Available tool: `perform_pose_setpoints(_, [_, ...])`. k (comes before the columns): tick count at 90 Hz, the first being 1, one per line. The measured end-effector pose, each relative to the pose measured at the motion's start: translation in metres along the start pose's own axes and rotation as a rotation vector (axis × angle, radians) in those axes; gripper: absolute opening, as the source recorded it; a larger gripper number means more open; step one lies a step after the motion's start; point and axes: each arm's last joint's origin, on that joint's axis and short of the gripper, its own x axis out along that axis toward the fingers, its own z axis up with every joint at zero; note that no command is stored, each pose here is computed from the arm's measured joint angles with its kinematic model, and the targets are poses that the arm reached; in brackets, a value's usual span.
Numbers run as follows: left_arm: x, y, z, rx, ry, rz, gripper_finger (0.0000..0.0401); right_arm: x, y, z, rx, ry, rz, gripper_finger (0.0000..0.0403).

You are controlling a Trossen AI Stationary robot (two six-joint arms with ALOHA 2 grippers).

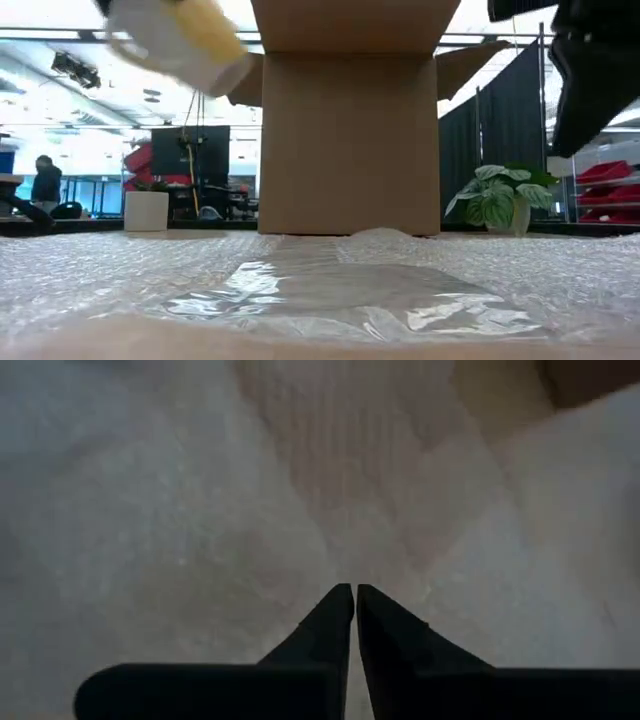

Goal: Wrap mug
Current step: Wrap the yellow mug with the bubble wrap

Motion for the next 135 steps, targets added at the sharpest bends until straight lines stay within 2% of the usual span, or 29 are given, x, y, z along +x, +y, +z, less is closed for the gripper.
perform_pose_setpoints(11, [0.025, -0.02, 0.004, 0.018, -0.094, -0.038, 0.0, -0.002, 0.0, -0.001, 0.024, -0.057, -0.019, 0.0])
perform_pose_setpoints(20, [0.049, -0.032, 0.005, 0.031, -0.128, -0.019, 0.0, -0.009, 0.004, -0.003, 0.015, -0.113, -0.015, 0.0])
perform_pose_setpoints(26, [0.063, -0.042, 0.008, 0.025, -0.196, 0.002, 0.0, -0.012, 0.006, -0.006, 0.008, -0.128, -0.008, 0.0])
perform_pose_setpoints(35, [0.077, -0.056, 0.015, -0.015, -0.302, -0.034, 0.0, -0.015, 0.008, -0.011, -0.003, -0.133, 0.001, 0.0])
perform_pose_setpoints(41, [0.086, -0.059, 0.016, -0.011, -0.298, -0.04, 0.0, -0.018, 0.009, -0.015, 0.005, -0.138, 0.004, 0.0])
perform_pose_setpoints(51, [0.103, -0.057, 0.008, 0.046, -0.262, 0.029, 0.0, -0.024, 0.011, -0.026, 0.009, -0.148, 0.005, 0.0])
perform_pose_setpoints(61, [0.121, -0.061, 0.002, 0.065, -0.317, 0.109, 0.0, -0.028, 0.013, -0.033, 0.014, -0.17, 0.014, 0.0])
perform_pose_setpoints(68, [0.137, -0.067, -0.005, 0.077, -0.353, 0.123, 0.0, -0.029, 0.013, -0.034, 0.01, -0.178, 0.016, 0.0])
perform_pose_setpoints(73, [0.153, -0.072, -0.011, 0.139, -0.334, 0.155, 0.0, -0.029, 0.013, -0.034, 0.01, -0.181, 0.014, 0.0])
perform_pose_setpoints(80, [0.174, -0.08, -0.015, 0.264, -0.283, 0.253, 0.0, -0.029, 0.013, -0.034, 0.009, -0.186, 0.012, 0.0])
perform_pose_setpoints(89, [0.197, -0.093, -0.014, 0.349, -0.218, 0.339, 0.0, -0.029, 0.012, -0.035, 0.003, -0.18, 0.004, 0.0])
perform_pose_setpoints(106, [0.231, -0.125, -0.006, 0.479, -0.169, 0.348, 0.0, -0.029, 0.006, -0.038, -0.033, -0.105, -0.036, 0.0])
perform_pose_setpoints(119, [0.249, -0.142, 0.002, 0.47, -0.185, 0.292, 0.0, -0.03, -0.005, -0.045, -0.08, 0.048, -0.126, 0.0])
perform_pose_setpoints(129, [0.267, -0.149, -0.001, 0.467, -0.174, 0.223, 0.0, -0.034, -0.014, -0.053, -0.115, 0.184, -0.2, 0.0])
perform_pose_setpoints(135, [0.278, -0.149, -0.006, 0.498, -0.154, 0.243, 0.0, -0.036, -0.016, -0.057, -0.124, 0.237, -0.211, 0.0])
